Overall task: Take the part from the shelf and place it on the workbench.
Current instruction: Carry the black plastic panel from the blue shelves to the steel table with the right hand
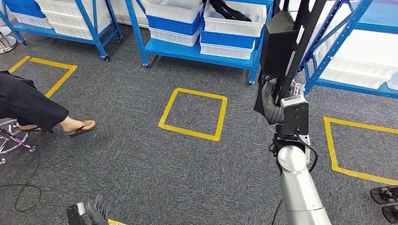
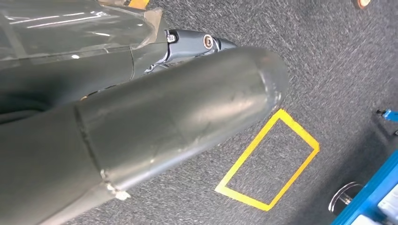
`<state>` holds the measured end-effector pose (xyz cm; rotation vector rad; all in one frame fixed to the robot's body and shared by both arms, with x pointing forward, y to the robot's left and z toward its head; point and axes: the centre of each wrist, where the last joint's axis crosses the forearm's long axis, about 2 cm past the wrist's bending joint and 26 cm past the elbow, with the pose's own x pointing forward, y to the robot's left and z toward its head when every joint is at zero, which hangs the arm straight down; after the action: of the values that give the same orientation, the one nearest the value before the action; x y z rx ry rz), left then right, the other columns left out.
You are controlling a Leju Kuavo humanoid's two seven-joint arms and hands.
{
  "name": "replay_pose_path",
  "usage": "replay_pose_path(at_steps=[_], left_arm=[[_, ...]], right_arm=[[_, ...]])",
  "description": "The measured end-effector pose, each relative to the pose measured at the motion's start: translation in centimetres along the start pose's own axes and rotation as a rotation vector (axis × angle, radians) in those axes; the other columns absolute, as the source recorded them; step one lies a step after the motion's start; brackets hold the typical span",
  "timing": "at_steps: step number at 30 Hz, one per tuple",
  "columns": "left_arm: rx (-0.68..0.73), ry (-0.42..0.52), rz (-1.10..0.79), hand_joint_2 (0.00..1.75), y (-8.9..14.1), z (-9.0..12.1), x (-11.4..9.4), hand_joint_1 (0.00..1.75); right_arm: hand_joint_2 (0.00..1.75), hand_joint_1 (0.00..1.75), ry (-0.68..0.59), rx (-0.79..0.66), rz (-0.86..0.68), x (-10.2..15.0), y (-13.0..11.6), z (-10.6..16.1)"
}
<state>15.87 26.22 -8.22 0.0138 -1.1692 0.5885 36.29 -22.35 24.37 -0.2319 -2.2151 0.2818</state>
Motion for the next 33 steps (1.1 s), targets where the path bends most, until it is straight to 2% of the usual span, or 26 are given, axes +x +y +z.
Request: replay_pose_path(at_steps=[25,33], left_arm=[[0.033,-0.013,-0.003,0.0,1.5,0.9,-0.4,0.0],[0.038,-0.007,-0.004,0.0,1.5,1.2,-0.6,0.0]], right_arm=[[1.75,1.57,0.013,0.024,0.001,-0.4,-0.2,1.1],[1.75,1.57,-0.004,0.03,-0.002,-0.1,-0.3,0.3]])
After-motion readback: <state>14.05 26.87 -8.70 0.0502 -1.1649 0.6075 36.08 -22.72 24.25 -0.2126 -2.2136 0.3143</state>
